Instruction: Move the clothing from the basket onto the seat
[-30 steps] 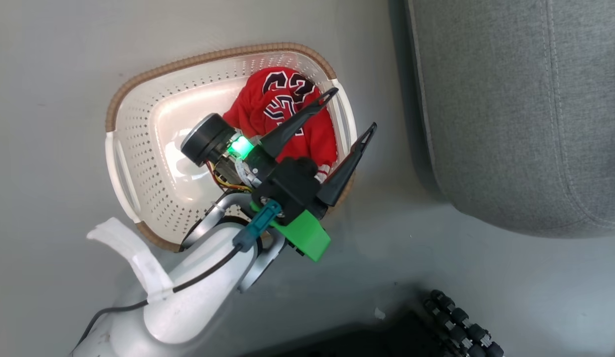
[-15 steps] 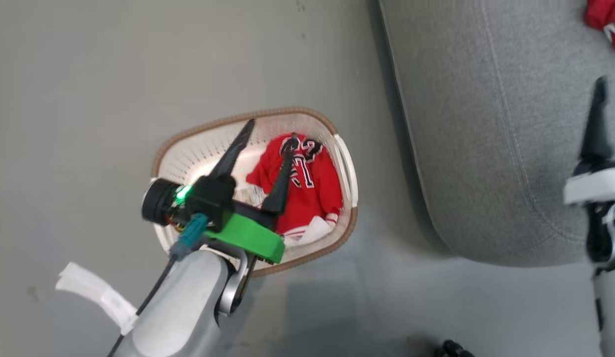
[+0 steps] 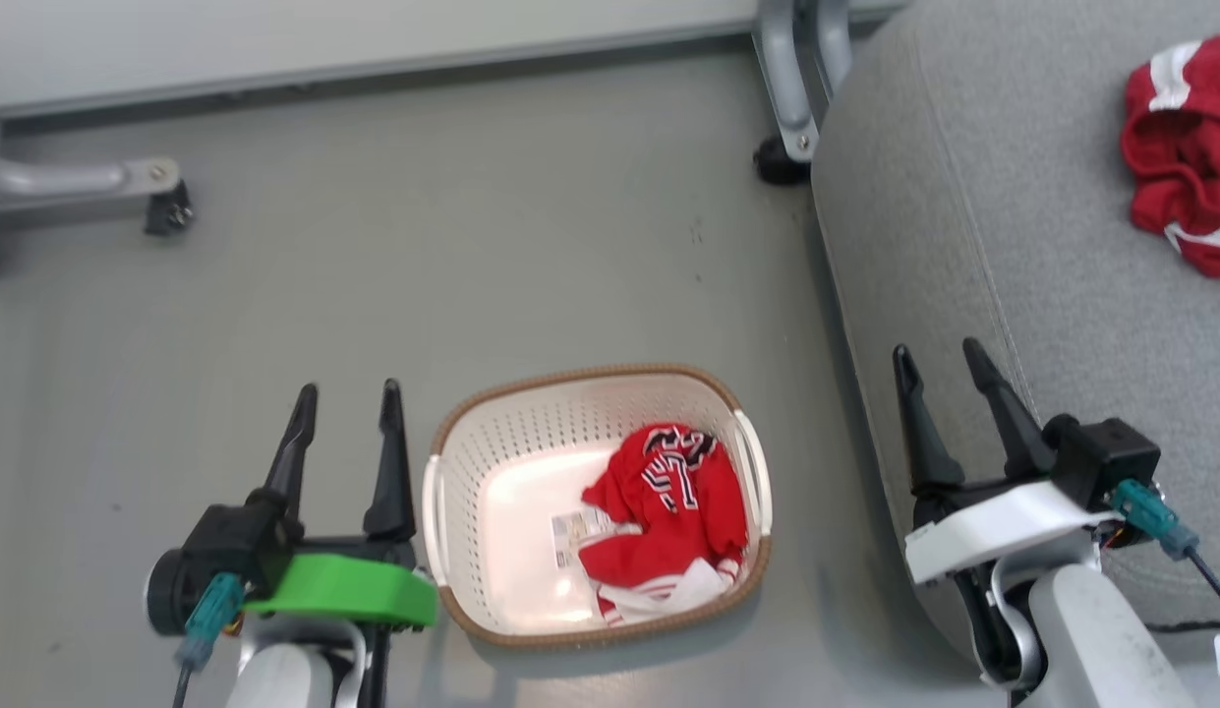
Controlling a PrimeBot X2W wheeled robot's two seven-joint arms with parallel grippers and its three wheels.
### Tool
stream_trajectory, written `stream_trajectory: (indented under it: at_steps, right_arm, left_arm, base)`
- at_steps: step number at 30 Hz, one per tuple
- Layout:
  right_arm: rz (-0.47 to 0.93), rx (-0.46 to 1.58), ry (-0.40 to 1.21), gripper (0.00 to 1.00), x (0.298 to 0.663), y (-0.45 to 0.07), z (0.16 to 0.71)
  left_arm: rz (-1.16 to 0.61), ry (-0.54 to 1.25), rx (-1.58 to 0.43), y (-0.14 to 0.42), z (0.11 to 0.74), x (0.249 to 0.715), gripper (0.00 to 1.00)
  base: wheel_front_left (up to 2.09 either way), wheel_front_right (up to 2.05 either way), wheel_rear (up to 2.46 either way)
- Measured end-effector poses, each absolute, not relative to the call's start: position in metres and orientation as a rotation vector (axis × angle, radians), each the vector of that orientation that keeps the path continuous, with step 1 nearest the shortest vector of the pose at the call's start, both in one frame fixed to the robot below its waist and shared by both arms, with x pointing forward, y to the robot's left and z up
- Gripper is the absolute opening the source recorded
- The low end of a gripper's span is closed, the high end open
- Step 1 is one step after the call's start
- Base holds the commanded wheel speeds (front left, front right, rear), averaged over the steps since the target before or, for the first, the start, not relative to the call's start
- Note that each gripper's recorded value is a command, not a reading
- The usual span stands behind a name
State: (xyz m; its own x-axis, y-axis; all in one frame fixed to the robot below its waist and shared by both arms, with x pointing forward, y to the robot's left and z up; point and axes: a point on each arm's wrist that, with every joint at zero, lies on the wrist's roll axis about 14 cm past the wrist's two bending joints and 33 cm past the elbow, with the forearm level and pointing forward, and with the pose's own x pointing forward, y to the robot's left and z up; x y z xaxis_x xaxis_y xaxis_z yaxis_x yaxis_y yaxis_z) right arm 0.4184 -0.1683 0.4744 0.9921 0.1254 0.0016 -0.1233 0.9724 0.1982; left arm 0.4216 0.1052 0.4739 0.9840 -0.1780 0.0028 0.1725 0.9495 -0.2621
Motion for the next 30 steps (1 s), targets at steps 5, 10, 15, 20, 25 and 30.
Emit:
stream_trajectory:
  at_steps: [5, 10, 15, 20, 25, 30]
  right_arm:
    - [0.163, 0.222, -0.054, 1.00, 0.399, -0.152, 0.499]
    - [0.205, 0.180, -0.134, 1.00, 0.380, -0.142, 0.526]
    - [0.209, 0.154, -0.150, 1.00, 0.362, -0.140, 0.531]
    - [0.203, 0.130, -0.147, 1.00, 0.354, -0.140, 0.529]
    - [0.202, 0.125, -0.140, 1.00, 0.353, -0.139, 0.526]
    - [0.200, 0.122, -0.141, 1.00, 0.352, -0.139, 0.527]
  left_arm:
    - [-0.108, -0.065, -0.231, 0.134, 0.502, 0.394, 1.00]
    - [-0.079, -0.149, -0.219, 0.151, 0.529, 0.371, 1.00]
    - [-0.097, -0.182, -0.213, 0.149, 0.539, 0.350, 1.00]
    - [-0.126, -0.179, -0.190, 0.140, 0.539, 0.342, 1.00]
    - [-0.141, -0.166, -0.180, 0.136, 0.534, 0.342, 1.00]
    - [-0.143, -0.158, -0.175, 0.135, 0.532, 0.341, 1.00]
  base:
    - [0.00, 0.00, 0.00]
    - [0.00, 0.00, 0.00]
    - [0.00, 0.00, 0.00]
    - [0.00, 0.00, 0.00]
    - [0.00, 0.00, 0.00]
    - [0.00, 0.00, 0.00]
